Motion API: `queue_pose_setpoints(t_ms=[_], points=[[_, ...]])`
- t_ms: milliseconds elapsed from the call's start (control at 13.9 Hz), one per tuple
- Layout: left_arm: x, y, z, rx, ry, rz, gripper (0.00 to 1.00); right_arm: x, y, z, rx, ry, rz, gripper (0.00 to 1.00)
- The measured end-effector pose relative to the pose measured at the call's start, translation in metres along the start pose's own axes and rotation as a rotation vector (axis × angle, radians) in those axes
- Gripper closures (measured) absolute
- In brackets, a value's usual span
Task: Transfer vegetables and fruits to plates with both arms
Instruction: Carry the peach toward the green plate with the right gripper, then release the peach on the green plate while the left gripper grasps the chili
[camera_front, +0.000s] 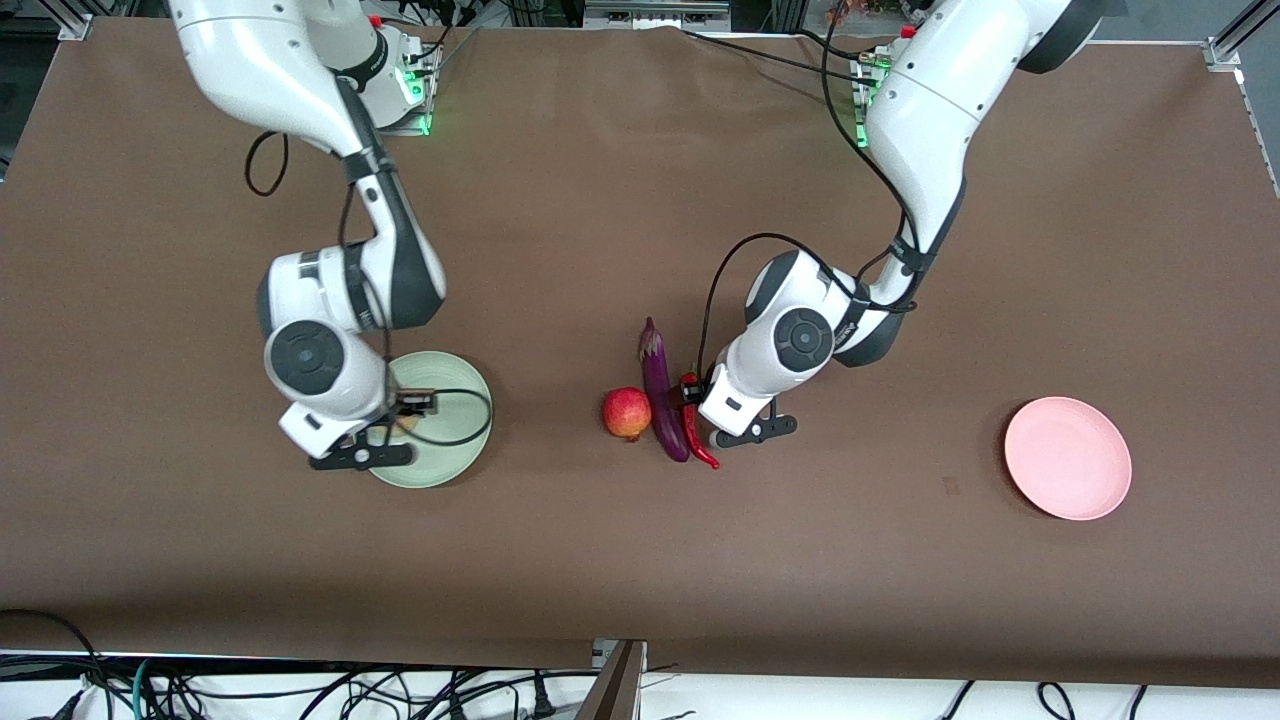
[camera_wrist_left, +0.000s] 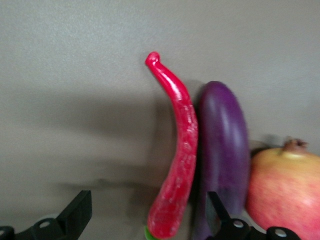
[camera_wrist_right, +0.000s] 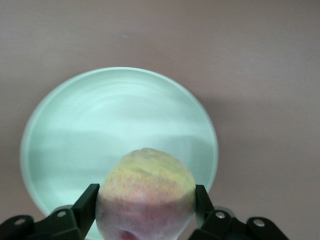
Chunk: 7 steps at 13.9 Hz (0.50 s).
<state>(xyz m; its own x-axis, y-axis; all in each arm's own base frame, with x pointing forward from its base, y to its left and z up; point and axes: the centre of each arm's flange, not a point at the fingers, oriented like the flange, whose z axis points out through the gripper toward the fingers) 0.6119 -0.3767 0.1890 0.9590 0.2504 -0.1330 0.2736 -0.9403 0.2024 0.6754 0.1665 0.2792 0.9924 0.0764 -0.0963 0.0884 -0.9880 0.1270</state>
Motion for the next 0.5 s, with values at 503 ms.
queue_pose_setpoints(t_ms=[503], points=[[0.005,-0.006,0.008,0.012,0.003,-0.007,0.01,0.007,0.021,0.049,0.098,-0.045,0.026,0.19]])
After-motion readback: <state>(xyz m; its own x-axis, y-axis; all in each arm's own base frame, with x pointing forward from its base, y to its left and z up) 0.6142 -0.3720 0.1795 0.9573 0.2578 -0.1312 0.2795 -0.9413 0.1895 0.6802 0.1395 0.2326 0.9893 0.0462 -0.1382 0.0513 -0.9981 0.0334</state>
